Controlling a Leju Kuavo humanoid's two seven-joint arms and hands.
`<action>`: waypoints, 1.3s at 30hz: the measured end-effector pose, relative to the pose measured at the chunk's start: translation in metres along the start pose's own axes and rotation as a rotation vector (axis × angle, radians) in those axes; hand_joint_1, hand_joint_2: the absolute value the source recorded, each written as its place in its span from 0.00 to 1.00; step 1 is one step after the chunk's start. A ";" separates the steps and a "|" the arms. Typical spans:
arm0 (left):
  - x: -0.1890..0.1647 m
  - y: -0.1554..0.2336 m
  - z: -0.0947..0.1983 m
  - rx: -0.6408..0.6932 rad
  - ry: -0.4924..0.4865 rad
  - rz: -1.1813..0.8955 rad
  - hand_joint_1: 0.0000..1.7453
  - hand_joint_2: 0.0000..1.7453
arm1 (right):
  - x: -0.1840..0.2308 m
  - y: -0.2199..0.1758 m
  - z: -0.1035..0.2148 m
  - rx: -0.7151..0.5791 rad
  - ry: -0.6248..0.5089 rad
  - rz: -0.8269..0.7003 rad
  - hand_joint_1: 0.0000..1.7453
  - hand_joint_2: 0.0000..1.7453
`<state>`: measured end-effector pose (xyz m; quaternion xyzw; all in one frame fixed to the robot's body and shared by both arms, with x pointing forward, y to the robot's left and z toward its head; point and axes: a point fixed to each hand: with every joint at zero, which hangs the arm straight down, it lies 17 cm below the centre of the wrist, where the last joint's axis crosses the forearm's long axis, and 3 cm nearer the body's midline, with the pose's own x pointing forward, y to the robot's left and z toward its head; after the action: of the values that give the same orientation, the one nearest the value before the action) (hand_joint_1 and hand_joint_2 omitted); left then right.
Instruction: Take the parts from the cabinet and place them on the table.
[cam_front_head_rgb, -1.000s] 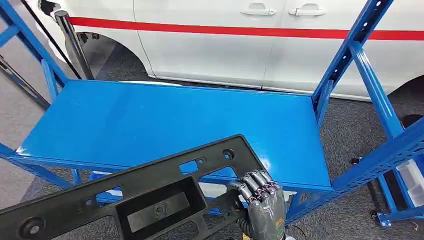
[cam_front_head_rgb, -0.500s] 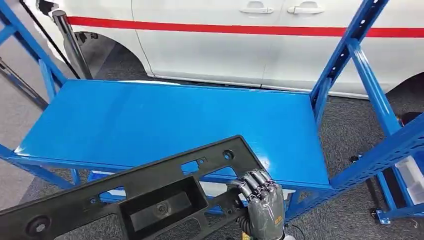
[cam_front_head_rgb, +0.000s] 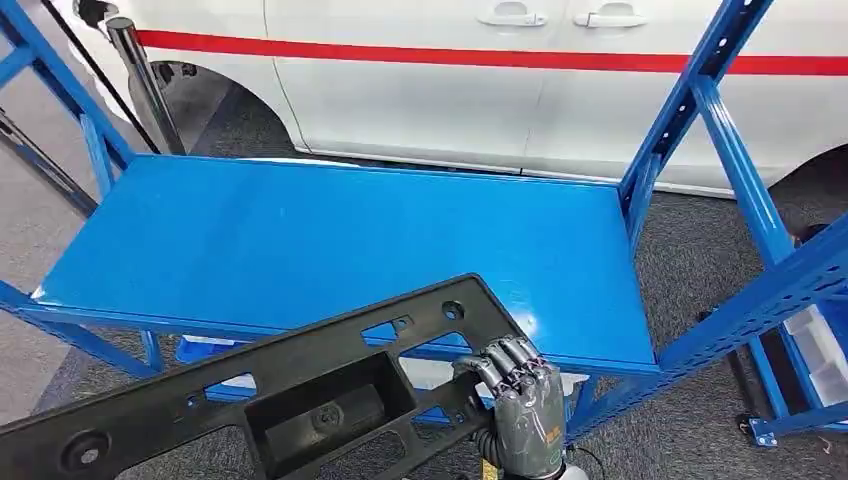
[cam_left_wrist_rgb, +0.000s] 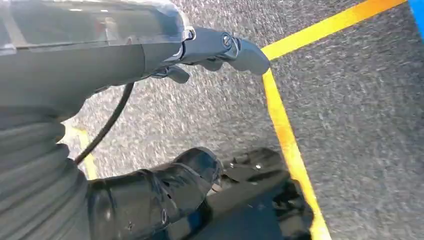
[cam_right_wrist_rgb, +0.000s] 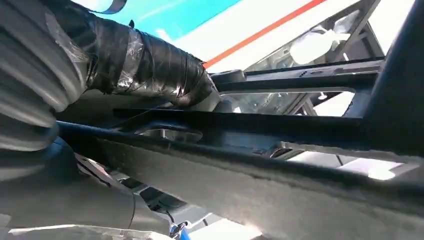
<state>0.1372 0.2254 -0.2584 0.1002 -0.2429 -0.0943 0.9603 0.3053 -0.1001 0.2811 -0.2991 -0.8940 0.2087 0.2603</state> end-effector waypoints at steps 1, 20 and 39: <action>-0.002 0.000 0.000 -0.001 0.003 -0.001 0.00 1.00 | 0.000 0.000 0.000 0.000 0.000 0.000 1.00 1.00; 0.001 -0.002 0.000 -0.004 -0.001 -0.004 0.00 1.00 | -0.001 0.004 0.003 0.014 0.000 -0.001 1.00 1.00; 0.002 -0.004 0.001 -0.013 -0.001 -0.003 0.00 1.00 | -0.001 0.009 -0.002 0.018 0.002 -0.014 1.00 1.00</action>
<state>0.1376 0.2207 -0.2581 0.0940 -0.2427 -0.0975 0.9606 0.3107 -0.0937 0.2775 -0.2908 -0.8939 0.2146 0.2651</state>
